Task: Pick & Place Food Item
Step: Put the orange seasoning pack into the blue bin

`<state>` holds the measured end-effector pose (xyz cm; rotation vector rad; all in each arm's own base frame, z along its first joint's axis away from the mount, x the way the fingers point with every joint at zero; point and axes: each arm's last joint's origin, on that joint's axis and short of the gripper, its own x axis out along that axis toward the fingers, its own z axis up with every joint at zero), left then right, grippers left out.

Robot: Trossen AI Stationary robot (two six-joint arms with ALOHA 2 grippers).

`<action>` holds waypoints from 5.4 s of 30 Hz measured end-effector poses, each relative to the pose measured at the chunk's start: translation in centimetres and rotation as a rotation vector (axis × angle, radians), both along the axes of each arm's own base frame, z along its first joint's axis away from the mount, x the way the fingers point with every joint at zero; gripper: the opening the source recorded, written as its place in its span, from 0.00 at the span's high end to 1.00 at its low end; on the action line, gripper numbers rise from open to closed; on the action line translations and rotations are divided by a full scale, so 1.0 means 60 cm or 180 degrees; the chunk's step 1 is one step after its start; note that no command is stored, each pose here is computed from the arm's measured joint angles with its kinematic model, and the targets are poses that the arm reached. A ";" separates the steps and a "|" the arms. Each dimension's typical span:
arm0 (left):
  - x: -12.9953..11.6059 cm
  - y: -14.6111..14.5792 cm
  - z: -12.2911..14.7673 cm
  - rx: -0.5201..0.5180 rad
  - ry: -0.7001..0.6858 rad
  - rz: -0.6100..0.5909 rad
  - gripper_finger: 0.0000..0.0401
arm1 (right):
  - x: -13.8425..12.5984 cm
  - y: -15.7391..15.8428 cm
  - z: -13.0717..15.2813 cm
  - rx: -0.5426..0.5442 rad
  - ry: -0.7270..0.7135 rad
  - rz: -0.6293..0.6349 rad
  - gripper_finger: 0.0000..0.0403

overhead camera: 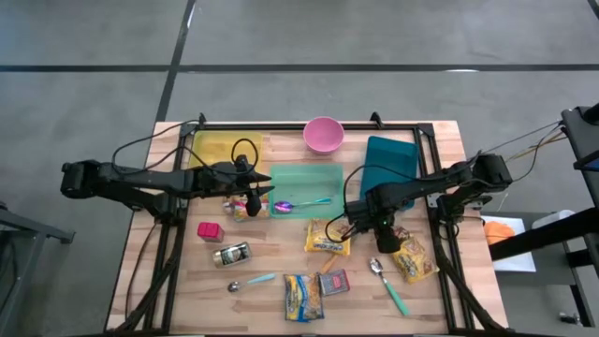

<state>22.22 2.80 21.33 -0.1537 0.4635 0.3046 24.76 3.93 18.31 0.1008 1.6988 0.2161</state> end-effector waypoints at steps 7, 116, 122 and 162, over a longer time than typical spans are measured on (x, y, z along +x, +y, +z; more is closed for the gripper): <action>0.000 0.000 0.000 0.0000 0.0000 0.0000 0.60 | 0.000 0.002 0.000 0.0135 0.0023 -0.0052 0.96; 0.000 0.000 0.000 0.0038 0.0006 -0.0019 0.60 | -0.126 -0.157 -0.061 -0.2714 -0.3901 -0.4946 0.98; 0.000 0.000 0.000 0.0052 0.0011 -0.0025 0.60 | -0.114 -0.162 -0.067 -0.2868 -0.4042 -0.4914 0.98; 0.000 0.000 0.000 0.0052 0.0013 -0.0026 0.60 | -0.098 -0.169 -0.095 -0.3333 -0.3963 -0.4768 0.98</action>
